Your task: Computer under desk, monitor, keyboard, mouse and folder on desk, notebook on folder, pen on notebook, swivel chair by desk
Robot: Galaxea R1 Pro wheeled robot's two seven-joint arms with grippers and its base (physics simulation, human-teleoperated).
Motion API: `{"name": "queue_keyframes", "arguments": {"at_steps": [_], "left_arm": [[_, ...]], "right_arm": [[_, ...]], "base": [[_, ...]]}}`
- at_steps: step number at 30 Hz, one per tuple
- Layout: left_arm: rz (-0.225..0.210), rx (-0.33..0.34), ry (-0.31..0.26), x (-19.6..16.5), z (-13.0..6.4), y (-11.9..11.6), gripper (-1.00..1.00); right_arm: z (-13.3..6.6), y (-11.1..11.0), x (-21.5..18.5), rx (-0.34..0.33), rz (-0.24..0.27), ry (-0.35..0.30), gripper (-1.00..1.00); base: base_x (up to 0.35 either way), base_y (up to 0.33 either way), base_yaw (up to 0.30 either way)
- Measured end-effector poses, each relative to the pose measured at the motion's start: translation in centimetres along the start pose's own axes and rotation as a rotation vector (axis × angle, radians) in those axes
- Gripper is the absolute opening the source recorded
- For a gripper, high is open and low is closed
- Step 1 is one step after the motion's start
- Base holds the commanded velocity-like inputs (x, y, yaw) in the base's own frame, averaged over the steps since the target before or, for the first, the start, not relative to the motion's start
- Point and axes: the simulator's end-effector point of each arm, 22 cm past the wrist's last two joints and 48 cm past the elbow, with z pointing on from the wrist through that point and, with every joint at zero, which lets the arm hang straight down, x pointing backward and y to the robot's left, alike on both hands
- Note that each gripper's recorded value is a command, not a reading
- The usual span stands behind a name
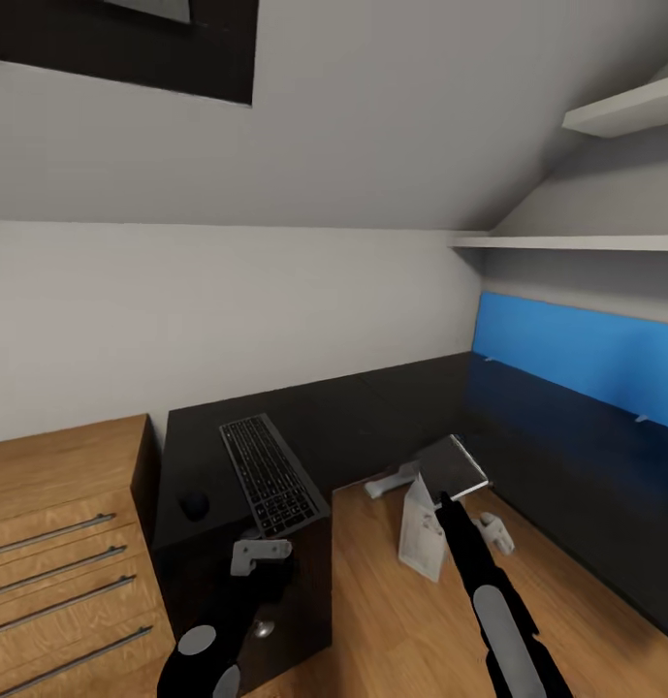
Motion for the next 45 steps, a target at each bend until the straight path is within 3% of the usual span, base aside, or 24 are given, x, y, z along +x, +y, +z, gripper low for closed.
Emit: {"name": "queue_keyframes", "arguments": {"at_steps": [7,18,22,30,37,45], "left_arm": [[-0.082,-0.126,-0.013,-0.9,0.5,6.5,1.0],[-0.142,-0.195,-0.02,-1.2,0.4,10.3,1.0],[-0.21,-0.212,-0.015,-1.0,0.3,12.0,1.0],[-0.299,-0.203,-0.006,-0.6,0.4,12.9,1.0],[-0.309,-0.184,-0.001,-0.6,0.4,12.2,1.0],[-0.291,-0.155,0.004,-0.5,0.5,10.7,1.0]], "right_arm": [[-0.1,-0.5,2.6,0.009,0.017,0.09,-1.0],[-0.3,-0.4,4.2,0.005,0.154,0.165,-1.0],[-0.4,-0.2,4.8,-0.001,0.216,0.195,-1.0],[-0.4,-0.4,4.3,-0.003,0.264,0.201,-1.0],[-0.2,-1.5,2.2,0.001,0.231,0.182,-1.0],[-0.2,-2.3,1.0,0.014,0.236,0.157,-1.0]], "base": [[0.0,0.0,0.274],[0.0,0.0,0.276],[0.0,0.0,0.275],[0.015,0.0,0.133],[0.229,-0.02,0.017],[0.314,-0.136,0.001]]}}
